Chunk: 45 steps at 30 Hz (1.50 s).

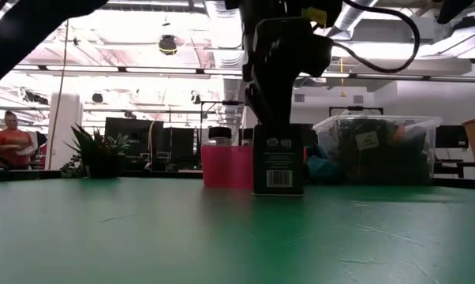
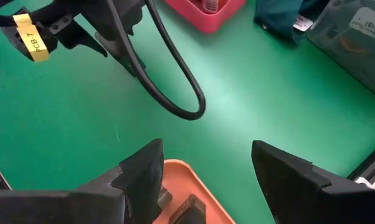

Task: Sort spices by type
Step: Put the top black seasoning can into the orange bin

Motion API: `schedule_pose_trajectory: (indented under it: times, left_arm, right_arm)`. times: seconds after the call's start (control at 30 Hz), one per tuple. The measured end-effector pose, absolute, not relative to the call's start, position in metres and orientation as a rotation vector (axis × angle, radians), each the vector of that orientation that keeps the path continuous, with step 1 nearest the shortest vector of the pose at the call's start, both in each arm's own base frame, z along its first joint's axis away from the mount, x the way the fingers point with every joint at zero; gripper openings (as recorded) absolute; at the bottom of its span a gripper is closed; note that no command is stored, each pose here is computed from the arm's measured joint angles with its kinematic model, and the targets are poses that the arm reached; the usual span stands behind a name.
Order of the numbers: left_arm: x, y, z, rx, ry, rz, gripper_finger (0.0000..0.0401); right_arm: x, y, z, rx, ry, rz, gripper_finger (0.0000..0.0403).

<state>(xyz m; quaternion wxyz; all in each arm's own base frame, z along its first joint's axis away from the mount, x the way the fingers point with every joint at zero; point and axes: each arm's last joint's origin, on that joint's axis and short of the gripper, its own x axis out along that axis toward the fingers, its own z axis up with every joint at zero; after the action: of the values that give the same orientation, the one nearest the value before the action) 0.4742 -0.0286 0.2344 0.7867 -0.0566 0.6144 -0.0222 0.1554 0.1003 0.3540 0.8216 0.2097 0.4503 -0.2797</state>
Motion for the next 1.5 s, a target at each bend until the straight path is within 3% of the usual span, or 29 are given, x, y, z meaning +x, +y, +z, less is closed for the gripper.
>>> schedule_pose_trajectory:
  times: [0.23, 0.43, 0.67, 0.93, 1.3, 1.5]
  left_arm:
    - [0.468, -0.023, 0.267, -0.063, 1.273, 0.045, 0.0279]
    - [0.447, 0.009, 0.311, -0.052, 1.13, 0.163, 0.027]
    - [0.413, 0.057, 0.318, -0.155, 1.079, 0.298, 0.0261]
    - [0.357, 0.056, 0.325, -0.219, 0.774, 0.421, 0.026]
    - [0.274, 0.047, 0.324, -0.376, 0.646, 0.555, 0.026]
    - [0.243, 0.043, 0.333, -0.396, 0.612, 0.6, 0.026]
  right_arm:
    - [0.155, 0.104, 0.355, 0.405, 0.932, -0.562, 0.027]
    - [0.155, 0.115, 0.357, 0.329, 0.885, -0.459, 0.027]
    - [0.164, 0.12, 0.357, 0.268, 0.797, -0.393, 0.027]
    - [0.227, 0.11, 0.321, 0.245, 0.813, -0.23, 0.027]
    - [0.32, 0.075, 0.255, 0.147, 1.003, 0.038, 0.0272]
    - [0.347, 0.062, 0.245, 0.06, 1.074, 0.086, 0.0283]
